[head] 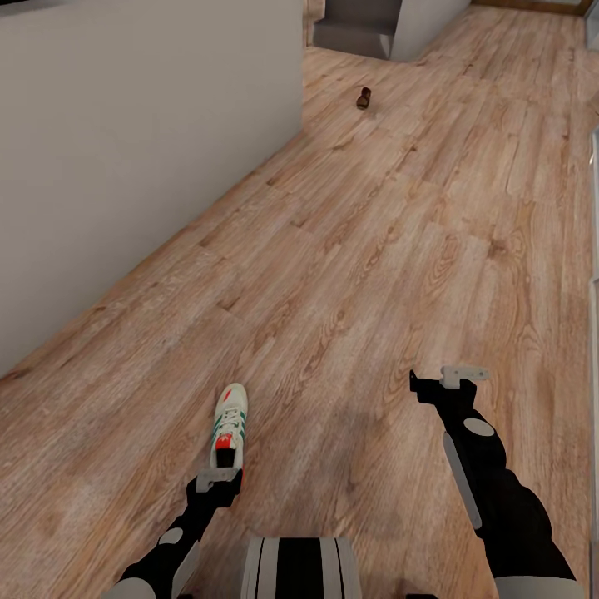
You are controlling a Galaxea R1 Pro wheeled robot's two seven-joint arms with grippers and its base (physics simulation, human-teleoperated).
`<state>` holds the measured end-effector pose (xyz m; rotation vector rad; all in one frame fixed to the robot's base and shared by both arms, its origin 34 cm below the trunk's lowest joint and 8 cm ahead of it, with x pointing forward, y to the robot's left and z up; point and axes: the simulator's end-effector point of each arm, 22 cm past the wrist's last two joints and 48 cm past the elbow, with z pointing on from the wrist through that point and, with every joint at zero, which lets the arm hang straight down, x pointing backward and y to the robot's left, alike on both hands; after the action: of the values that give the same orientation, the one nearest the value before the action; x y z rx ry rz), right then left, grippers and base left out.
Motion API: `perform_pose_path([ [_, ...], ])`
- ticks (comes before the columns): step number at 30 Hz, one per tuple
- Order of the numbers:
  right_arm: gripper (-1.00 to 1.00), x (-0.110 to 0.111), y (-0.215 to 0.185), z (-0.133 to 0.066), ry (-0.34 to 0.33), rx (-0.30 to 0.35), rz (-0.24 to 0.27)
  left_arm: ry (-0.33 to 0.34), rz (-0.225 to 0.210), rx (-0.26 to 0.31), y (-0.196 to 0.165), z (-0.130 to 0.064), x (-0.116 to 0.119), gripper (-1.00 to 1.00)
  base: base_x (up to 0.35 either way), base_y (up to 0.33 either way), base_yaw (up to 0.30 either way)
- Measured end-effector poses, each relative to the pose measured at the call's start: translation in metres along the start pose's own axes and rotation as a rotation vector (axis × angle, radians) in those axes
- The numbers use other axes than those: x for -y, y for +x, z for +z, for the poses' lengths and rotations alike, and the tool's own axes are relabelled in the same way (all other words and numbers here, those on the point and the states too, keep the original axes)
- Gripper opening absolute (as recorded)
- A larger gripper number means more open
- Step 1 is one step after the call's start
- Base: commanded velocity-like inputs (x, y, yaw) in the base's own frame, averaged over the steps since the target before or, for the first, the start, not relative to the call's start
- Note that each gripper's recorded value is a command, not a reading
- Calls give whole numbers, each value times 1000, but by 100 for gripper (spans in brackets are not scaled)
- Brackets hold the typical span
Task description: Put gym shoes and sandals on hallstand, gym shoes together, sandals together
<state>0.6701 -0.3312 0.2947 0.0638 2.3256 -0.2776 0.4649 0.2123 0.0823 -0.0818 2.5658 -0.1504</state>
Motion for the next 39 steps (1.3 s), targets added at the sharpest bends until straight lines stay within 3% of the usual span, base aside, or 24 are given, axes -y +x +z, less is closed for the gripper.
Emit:
perform_pose_path([
  [18,100,0,0,0,0,0,0,1,-1,-2,1,0,1,100,0,0,0],
  [19,100,0,0,0,0,0,0,1,-1,-2,1,0,1,-100,0,0,0],
  [39,100,0,0,0,0,-1,0,-8,-3,0,1,-1,-4,-100,0,0,0],
])
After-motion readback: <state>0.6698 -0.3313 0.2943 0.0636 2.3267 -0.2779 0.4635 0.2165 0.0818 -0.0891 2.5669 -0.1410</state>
